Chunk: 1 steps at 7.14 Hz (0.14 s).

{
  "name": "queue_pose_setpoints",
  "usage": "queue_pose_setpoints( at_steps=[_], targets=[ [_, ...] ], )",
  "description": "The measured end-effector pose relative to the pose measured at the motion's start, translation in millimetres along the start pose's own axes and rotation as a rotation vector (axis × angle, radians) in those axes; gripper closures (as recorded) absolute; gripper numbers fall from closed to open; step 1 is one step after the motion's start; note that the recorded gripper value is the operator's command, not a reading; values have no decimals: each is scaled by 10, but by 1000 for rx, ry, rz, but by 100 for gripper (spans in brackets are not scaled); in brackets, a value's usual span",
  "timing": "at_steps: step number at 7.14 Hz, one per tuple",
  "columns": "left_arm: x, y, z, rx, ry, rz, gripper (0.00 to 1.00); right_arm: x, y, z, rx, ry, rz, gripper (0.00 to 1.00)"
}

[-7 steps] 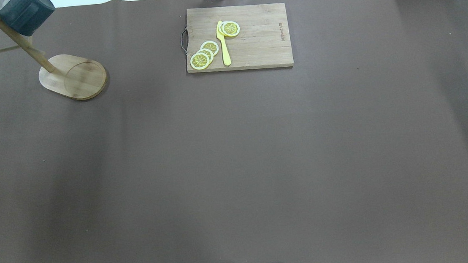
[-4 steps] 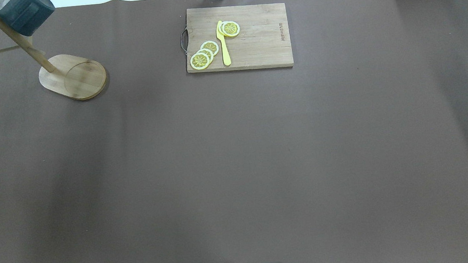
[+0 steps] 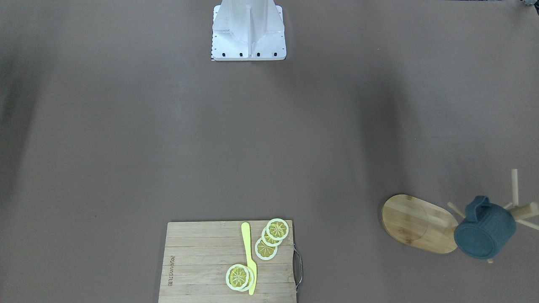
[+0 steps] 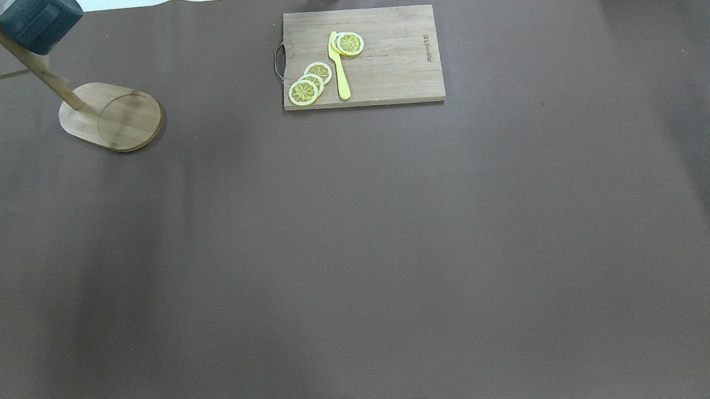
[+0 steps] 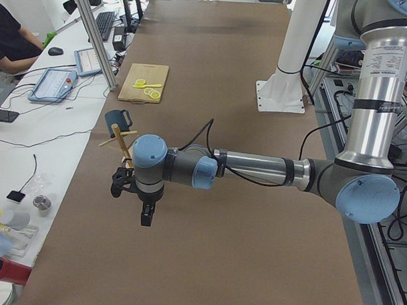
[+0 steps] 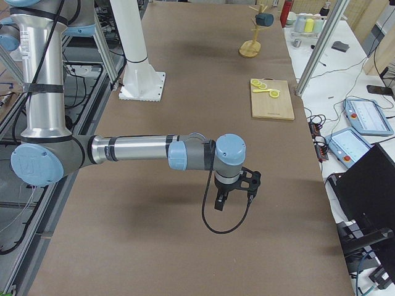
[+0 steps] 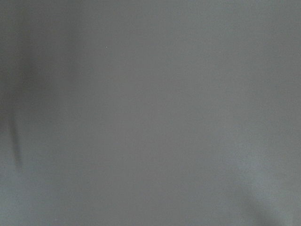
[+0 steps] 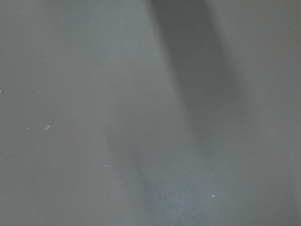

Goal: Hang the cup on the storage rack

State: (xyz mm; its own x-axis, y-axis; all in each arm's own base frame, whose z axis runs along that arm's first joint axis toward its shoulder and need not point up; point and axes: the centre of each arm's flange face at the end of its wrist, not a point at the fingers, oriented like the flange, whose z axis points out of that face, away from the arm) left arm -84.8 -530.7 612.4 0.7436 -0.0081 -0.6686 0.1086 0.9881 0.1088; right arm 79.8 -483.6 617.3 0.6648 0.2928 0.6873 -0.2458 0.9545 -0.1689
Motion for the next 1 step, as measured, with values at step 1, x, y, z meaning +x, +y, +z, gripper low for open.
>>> queue_pose_setpoints(
  at_steps=[1],
  targets=[
    [-4, 1, 4, -1, 0, 0, 2, 1, 0, 0, 0, 0, 0, 0]
  ],
)
